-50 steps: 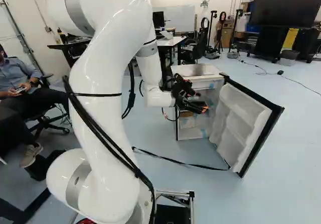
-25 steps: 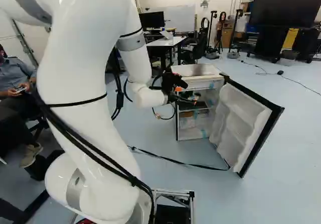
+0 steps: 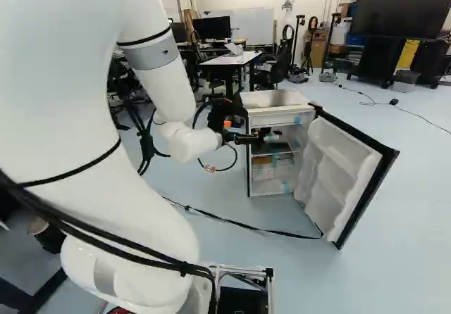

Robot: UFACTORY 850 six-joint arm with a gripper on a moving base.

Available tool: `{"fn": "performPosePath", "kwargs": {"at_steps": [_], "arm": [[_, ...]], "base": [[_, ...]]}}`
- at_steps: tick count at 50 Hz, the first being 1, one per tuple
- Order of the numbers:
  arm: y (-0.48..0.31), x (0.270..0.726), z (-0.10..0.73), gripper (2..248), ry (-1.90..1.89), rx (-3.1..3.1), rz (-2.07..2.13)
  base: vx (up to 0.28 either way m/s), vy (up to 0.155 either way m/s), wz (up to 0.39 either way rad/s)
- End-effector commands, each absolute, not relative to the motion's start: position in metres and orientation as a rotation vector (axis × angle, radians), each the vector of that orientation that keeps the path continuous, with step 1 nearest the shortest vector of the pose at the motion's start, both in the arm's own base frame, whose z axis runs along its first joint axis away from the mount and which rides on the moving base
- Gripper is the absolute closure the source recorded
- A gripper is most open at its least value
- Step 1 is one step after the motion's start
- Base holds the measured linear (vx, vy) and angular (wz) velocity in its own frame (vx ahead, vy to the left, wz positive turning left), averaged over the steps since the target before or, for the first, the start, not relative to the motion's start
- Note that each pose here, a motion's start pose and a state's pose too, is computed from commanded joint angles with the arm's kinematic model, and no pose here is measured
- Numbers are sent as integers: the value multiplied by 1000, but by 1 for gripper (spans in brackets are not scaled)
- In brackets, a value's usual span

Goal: Open the fridge door

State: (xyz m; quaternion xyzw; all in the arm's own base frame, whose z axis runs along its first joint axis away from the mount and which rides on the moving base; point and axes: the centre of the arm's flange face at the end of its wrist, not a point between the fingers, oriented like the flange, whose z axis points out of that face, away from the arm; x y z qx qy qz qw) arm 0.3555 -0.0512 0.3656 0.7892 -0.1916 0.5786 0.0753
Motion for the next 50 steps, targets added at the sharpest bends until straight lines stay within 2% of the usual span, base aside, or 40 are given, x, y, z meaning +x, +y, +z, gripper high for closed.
{"fn": "performPosePath", "kwargs": {"at_steps": [50], "arm": [[-6, 282, 367, 3, -78, 2540, 1818]], "base": [[0, 0, 0]]}}
